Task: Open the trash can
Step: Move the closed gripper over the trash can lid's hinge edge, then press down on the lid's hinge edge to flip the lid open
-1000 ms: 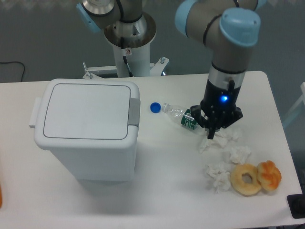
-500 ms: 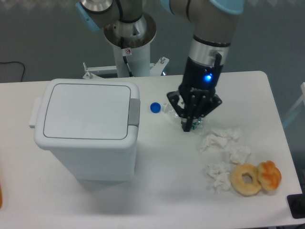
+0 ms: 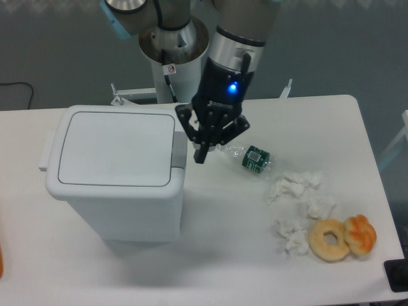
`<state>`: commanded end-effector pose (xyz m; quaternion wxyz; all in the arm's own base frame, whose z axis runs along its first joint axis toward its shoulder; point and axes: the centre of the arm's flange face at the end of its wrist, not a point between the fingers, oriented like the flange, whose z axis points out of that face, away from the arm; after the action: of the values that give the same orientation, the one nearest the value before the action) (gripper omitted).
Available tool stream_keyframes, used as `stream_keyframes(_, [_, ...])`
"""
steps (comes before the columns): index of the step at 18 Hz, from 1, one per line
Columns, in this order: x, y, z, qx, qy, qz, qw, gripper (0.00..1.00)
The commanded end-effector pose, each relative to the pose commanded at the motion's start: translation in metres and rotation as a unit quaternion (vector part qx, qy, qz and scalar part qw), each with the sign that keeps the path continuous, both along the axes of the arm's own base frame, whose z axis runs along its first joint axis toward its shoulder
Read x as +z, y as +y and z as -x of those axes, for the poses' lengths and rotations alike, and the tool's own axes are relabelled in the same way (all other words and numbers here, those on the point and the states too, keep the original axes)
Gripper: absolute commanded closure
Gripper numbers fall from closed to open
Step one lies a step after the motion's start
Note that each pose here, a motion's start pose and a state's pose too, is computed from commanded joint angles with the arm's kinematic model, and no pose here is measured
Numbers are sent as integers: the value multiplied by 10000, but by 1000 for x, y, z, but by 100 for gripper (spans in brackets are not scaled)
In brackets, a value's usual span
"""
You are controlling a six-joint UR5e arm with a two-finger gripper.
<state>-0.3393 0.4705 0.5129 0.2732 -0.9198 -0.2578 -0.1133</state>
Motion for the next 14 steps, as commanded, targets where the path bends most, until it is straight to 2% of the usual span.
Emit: stream_keyframes(14, [-20, -4, -3, -37, -78, 96, 9999, 100])
